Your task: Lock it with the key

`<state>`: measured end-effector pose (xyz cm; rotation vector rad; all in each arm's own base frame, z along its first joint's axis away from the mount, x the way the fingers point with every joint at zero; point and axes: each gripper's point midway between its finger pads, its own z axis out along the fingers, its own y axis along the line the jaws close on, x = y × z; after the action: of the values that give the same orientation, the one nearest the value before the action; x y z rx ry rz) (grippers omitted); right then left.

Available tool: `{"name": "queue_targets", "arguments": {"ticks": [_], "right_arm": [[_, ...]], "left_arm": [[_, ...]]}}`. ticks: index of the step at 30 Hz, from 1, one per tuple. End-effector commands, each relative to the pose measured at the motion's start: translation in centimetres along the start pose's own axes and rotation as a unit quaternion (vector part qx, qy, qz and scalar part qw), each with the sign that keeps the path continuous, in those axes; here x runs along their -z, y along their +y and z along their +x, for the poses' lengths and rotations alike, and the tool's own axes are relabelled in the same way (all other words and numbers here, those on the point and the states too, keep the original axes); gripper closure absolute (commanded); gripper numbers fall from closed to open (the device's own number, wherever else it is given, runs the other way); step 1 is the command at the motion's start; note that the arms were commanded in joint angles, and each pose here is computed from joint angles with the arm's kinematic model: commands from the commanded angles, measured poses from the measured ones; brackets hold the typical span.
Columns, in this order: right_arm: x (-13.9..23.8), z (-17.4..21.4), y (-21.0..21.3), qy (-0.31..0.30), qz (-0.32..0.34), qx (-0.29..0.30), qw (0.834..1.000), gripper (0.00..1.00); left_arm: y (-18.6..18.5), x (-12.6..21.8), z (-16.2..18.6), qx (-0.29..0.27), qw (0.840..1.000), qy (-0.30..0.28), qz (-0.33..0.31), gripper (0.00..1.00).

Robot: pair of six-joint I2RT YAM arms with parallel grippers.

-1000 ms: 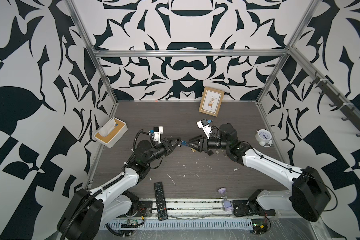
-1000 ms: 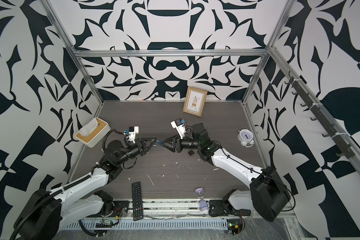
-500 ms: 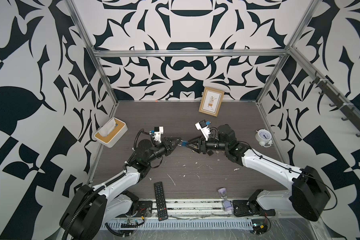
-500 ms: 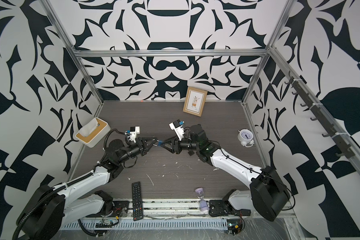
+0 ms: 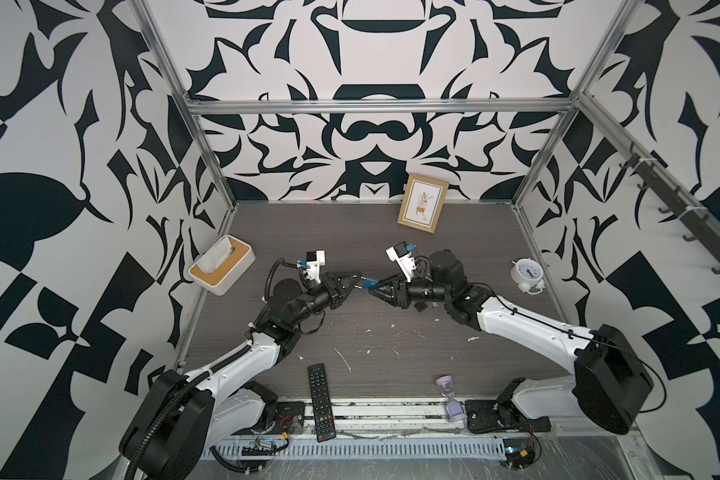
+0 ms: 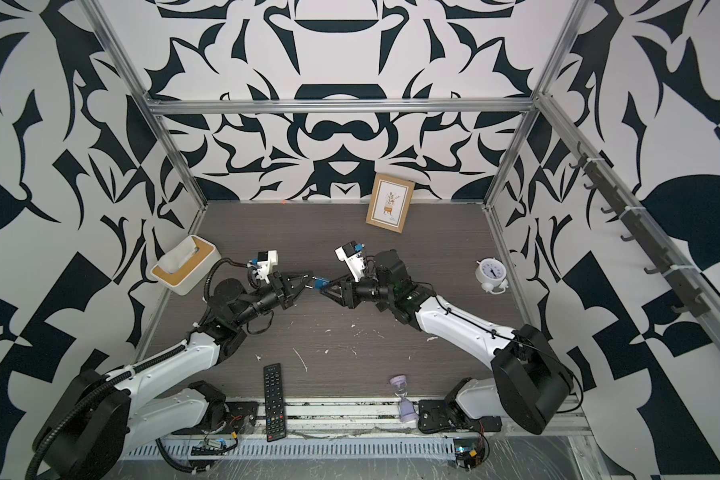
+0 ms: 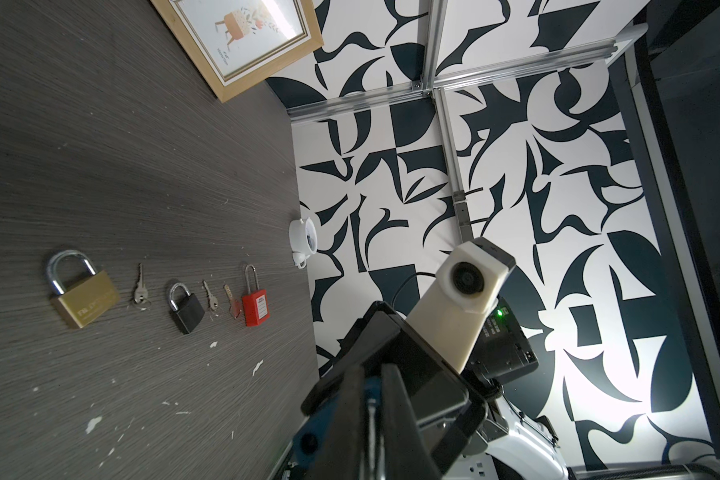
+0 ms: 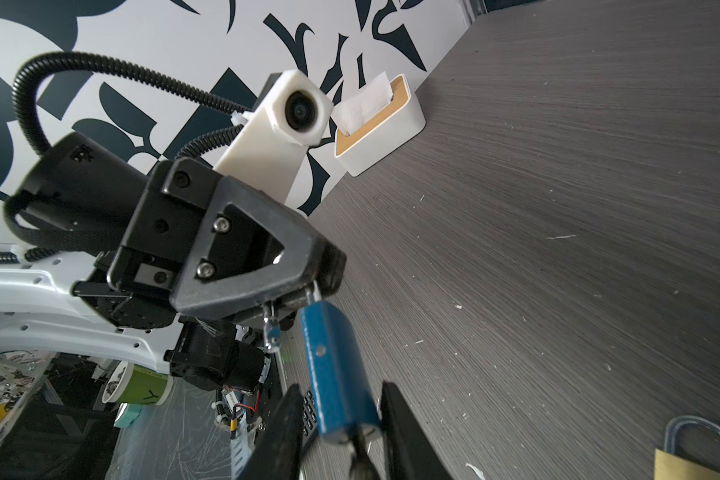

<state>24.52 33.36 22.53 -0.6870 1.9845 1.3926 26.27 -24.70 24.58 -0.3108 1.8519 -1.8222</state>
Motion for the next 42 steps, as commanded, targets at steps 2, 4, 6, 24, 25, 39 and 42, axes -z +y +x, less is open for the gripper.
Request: {"name": "queue_targets", "arguments": {"ticks": [2,4,6,24,25,39,42], "right_arm": [[0.4,-2.4,1.7,-0.034,-0.017,0.020,0.999,0.67],[0.5,-2.5,1.9,-0.037,-0.016,0.022,0.999,0.67],[0.7,-2.6,1.9,-0.039,-0.011,0.024,0.999,0.67],[1.6,-2.9,2.2,-0.051,-0.004,0.024,0.998,0.75],[1.6,-2.9,2.3,-0.052,-0.006,0.023,0.998,0.76],[2.9,-4.6,3.1,-0.045,-0.098,-0.117,0.987,1.00],[3.3,-4.8,2.8,-0.028,-0.131,-0.181,0.974,1.00]], "left_arm": [[-1.9,-0.1,-0.5,-0.013,0.999,-0.003,0.034,1.00],[-1.8,-0.1,-0.5,-0.010,0.999,-0.003,0.034,1.00],[-1.7,-0.2,-0.5,-0.009,0.999,-0.002,0.034,1.00],[-1.2,-0.4,-0.6,0.003,0.999,-0.002,0.043,1.00],[-1.1,-0.4,-0.6,0.003,0.999,-0.003,0.041,1.00],[-0.7,-0.3,-0.8,-0.036,0.999,0.015,0.032,0.40],[-0.5,1.0,-1.9,-0.060,0.998,0.002,0.020,0.32]]}}
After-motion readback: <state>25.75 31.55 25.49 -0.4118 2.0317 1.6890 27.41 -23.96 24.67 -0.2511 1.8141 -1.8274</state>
